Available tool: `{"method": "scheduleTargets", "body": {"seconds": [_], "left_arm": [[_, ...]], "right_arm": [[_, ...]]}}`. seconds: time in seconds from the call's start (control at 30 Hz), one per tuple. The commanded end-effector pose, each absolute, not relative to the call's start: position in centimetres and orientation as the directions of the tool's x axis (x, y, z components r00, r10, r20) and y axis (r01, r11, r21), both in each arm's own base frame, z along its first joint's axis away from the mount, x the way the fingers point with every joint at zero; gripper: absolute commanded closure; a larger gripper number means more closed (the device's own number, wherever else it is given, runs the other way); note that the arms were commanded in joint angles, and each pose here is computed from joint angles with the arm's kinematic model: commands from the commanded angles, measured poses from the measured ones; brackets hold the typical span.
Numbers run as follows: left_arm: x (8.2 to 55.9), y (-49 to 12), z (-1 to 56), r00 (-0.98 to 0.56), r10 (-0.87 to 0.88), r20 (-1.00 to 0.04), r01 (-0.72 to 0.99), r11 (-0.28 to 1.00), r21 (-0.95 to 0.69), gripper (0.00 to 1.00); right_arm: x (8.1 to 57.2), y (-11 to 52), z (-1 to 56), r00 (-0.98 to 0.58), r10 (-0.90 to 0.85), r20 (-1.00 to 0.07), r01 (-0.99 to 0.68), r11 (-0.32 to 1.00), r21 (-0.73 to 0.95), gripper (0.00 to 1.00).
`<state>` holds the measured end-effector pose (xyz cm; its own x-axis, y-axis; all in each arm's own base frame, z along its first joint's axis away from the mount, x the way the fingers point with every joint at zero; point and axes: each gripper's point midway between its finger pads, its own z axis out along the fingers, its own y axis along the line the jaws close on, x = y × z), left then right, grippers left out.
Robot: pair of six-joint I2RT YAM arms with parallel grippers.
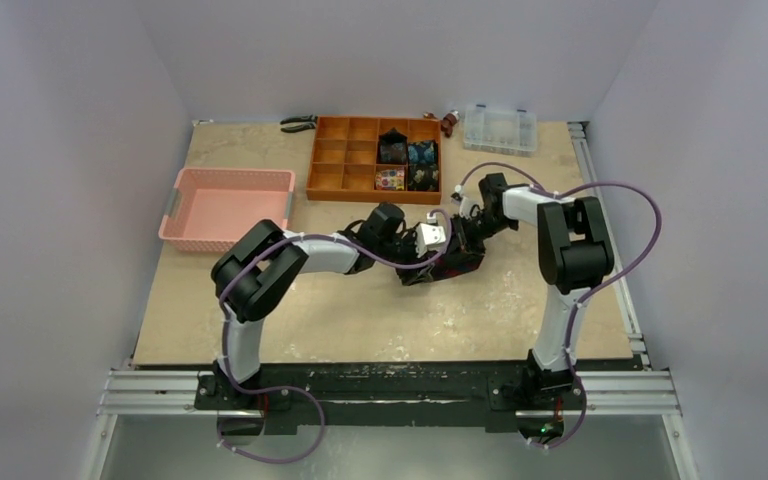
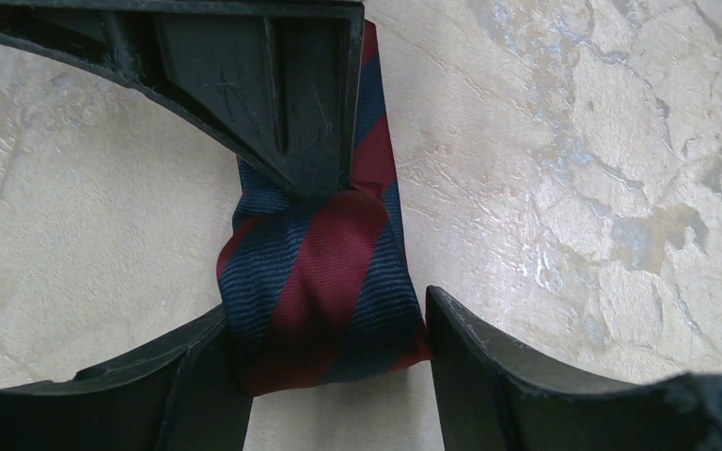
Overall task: Roll the ties
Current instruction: Roll the tie at the center of the board.
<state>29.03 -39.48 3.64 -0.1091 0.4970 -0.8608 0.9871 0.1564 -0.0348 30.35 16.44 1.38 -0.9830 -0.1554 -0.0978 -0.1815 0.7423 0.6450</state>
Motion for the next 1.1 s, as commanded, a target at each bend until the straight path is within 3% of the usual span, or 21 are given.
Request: {"method": "scheduleTargets", "body": {"seconds": [0.0,0.1,0.23,0.3,0.53,0.73,0.9,0.97,1.07], "left_arm": [[29.2,-40.3,4.0,-0.159,0.462,-0.872,0.984,0.147,-0.102,0.39],[29.9,-40.5,5.0,-0.168,0.409,-0.897,0.979,0.177,-0.102,0.38],[31.7,-38.7,6.7,-0.287,0.255,-0.923,0.922,0.336,-0.194,0.36],[31.8,-37.7,7.0,-0.303,0.206,-0.930,0.907,0.362,-0.215,0.29],[30.6,-37.7,5.9,-0.319,0.166,-0.933,0.903,0.353,-0.246,0.28],[30.0,-40.3,6.7,-0.176,0.184,-0.967,0.941,0.320,-0.110,0.28],[31.3,-41.4,6.4,-0.168,0.212,-0.963,0.940,0.330,-0.091,0.26],[31.5,-41.4,5.4,-0.124,0.267,-0.956,0.949,0.315,-0.035,0.34],[30.9,-40.9,3.7,-0.088,0.356,-0.930,0.956,0.292,0.021,0.54]], "right_arm": [[33.0,12.6,-2.3,-0.974,-0.183,-0.131,-0.222,0.885,0.410,1.00],[33.0,12.5,-3.1,-0.969,-0.214,-0.124,-0.245,0.895,0.372,1.00],[32.6,12.9,-3.2,-0.954,-0.272,-0.125,-0.298,0.900,0.317,1.00],[32.3,12.6,-3.1,-0.950,-0.286,-0.123,-0.310,0.906,0.288,1.00],[32.1,13.2,-1.0,-0.931,-0.313,-0.188,-0.357,0.886,0.294,1.00],[32.0,14.2,-0.8,-0.914,-0.352,-0.202,-0.400,0.869,0.293,1.00],[31.9,14.5,-0.7,-0.910,-0.359,-0.207,-0.408,0.864,0.294,1.00],[32.0,14.7,-0.4,-0.909,-0.360,-0.210,-0.411,0.861,0.300,1.00],[32.2,15.3,1.1,-0.906,-0.362,-0.220,-0.418,0.848,0.326,1.00]]}}
